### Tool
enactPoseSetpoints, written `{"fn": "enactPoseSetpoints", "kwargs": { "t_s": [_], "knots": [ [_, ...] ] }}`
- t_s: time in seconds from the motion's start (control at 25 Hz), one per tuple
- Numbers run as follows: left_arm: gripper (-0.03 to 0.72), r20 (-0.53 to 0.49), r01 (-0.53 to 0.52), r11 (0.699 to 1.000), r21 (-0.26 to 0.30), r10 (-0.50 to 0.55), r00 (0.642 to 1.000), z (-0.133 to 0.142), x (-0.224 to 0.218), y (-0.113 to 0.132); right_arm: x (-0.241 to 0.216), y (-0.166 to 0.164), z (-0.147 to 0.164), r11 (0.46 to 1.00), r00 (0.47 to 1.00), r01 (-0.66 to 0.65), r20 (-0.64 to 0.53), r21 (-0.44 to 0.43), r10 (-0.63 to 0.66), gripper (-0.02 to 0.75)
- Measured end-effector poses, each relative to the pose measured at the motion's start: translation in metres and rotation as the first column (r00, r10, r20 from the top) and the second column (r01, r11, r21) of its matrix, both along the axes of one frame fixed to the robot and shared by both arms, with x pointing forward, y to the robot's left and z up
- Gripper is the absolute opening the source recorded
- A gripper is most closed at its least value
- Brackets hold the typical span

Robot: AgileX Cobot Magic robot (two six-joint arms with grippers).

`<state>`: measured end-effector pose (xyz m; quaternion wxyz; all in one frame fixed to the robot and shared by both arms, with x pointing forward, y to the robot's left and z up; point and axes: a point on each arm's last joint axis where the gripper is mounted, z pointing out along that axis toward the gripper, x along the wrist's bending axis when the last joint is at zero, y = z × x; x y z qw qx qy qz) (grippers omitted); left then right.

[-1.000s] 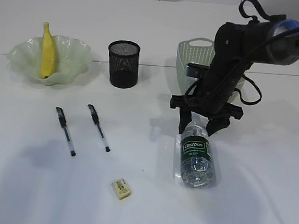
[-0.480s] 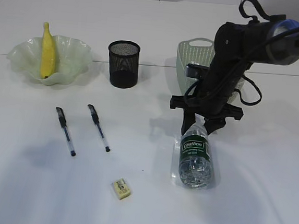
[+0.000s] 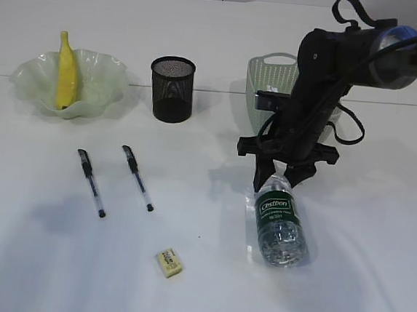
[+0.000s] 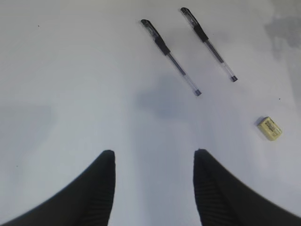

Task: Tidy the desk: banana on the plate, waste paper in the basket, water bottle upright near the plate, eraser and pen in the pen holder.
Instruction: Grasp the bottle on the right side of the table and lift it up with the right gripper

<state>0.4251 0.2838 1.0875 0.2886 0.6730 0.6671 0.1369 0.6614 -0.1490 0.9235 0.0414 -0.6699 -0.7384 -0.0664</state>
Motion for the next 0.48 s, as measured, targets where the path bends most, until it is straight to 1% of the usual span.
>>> {"fn": "enactPoseSetpoints", "kwargs": {
  "t_s": [0.16, 0.48],
  "knots": [
    [0.382, 0.000, 0.000, 1.000, 0.000, 0.000, 1.000, 0.000, 0.000, 0.000, 0.000, 0.000, 0.007, 1.000, 1.000, -0.017, 0.017, 0.002, 0.017, 0.339],
    [0.382, 0.000, 0.000, 1.000, 0.000, 0.000, 1.000, 0.000, 0.000, 0.000, -0.004, -0.003, 0.049, 0.998, 0.989, -0.063, 0.132, 0.011, 0.061, 0.338]
  ]
}}
